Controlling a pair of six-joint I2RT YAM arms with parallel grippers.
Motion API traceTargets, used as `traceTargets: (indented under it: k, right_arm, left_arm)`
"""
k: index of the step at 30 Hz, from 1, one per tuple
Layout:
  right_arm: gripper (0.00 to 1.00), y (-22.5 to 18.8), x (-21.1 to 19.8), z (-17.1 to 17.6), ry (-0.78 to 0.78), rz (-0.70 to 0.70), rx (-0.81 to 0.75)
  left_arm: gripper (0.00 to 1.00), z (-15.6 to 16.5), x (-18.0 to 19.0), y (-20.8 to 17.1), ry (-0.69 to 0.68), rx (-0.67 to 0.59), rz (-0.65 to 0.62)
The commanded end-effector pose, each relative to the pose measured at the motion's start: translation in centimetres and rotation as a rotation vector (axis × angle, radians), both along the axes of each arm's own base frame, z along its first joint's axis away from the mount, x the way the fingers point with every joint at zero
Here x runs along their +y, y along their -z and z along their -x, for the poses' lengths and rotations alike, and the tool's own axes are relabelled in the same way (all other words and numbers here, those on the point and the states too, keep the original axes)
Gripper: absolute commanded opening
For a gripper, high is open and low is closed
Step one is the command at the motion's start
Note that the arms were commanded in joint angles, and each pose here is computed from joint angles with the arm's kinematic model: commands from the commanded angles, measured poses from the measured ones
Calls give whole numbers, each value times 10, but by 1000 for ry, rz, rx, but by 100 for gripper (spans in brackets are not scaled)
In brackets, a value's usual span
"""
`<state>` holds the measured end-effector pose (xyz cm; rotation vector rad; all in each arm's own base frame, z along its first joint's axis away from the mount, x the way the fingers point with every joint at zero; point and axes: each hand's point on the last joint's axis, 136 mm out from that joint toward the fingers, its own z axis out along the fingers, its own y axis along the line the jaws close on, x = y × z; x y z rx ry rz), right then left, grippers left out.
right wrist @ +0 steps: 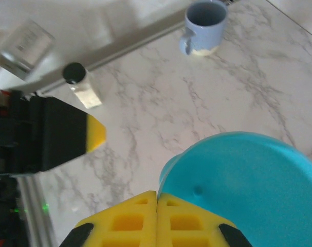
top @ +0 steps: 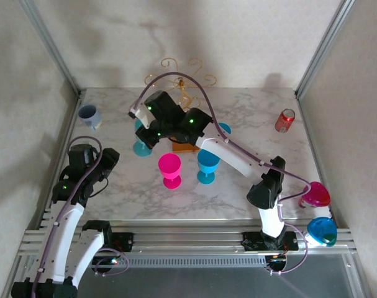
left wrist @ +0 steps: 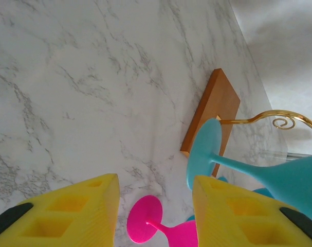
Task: Take the wine glass off the wine glass rack
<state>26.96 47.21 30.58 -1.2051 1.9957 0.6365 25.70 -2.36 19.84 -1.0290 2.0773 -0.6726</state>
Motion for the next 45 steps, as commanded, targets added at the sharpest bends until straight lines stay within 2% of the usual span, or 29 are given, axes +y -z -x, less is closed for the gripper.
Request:
traceTargets:
  k: [1,11,23,45]
  right_arm:
    - [0,25,2,-14,37,74,-51]
    - [0,59,5,-27,67,147,-103]
    - [0,87,14,-30,69,176,-94]
    - [0,112,15,-27,62,200,-61]
  left_arm:
    - [41,1,8,-12,-16,-21,-43]
    - [41,-4,6,-16,-9,-46,-37]
    - [41,-6,6,-15,-11,-49,-34]
    - [42,-5,6,-18,-13,-62,-27]
